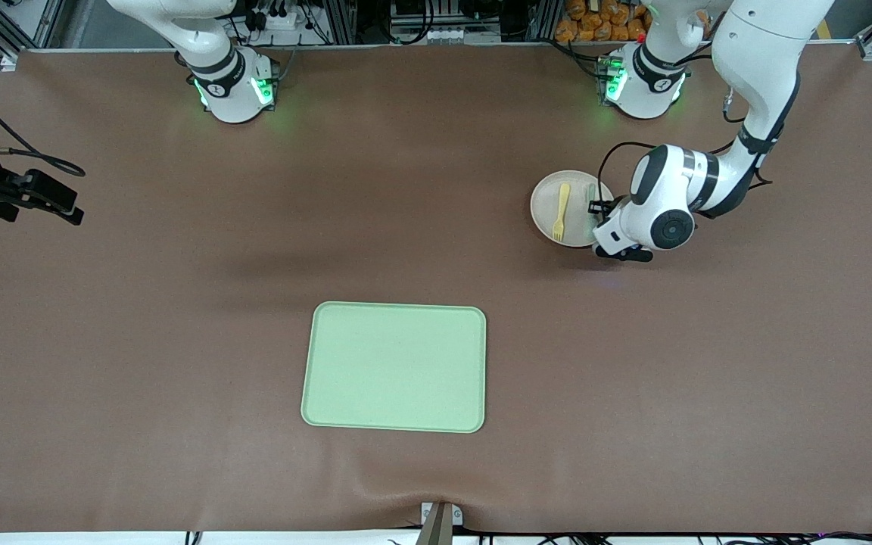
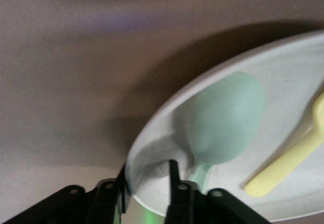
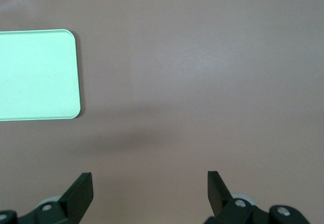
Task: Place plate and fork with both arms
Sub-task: 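Lower the left gripper onto the plate rim and close on it, then carry the plate with the left gripper onto the green tray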
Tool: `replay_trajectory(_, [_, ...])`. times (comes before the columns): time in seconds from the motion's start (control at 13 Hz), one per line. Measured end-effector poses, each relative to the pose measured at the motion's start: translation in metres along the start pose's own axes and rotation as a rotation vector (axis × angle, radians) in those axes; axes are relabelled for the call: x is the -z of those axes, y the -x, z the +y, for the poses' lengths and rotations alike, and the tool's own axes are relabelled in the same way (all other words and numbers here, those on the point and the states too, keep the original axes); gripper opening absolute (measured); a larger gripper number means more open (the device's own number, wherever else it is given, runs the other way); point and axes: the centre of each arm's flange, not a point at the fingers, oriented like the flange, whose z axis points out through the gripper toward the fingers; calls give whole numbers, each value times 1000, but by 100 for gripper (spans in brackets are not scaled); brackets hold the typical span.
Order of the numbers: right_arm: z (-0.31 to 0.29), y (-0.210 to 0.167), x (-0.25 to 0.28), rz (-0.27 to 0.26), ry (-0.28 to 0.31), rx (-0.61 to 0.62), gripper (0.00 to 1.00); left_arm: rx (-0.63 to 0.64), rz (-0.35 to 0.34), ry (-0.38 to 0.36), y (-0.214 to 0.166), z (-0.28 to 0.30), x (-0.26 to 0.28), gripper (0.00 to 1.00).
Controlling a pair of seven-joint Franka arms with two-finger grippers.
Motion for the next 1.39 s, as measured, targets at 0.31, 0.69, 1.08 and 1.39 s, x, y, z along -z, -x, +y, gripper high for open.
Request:
replay_trajectory(0.31, [0,0,0,0,0,0,100,-3,15,2,-3,1,7,19])
replay_trajectory(0.69, [0,0,0,0,0,0,100,-1,65,12,-15,1,32,8])
replay_trajectory(1.08, [0,0,0,-1,0,0,100,28,123,46,-28,-10,62,7])
replay_trajectory(1.39, [0,0,0,-2,0,0,100,60,145,109,-38,-10,102,5])
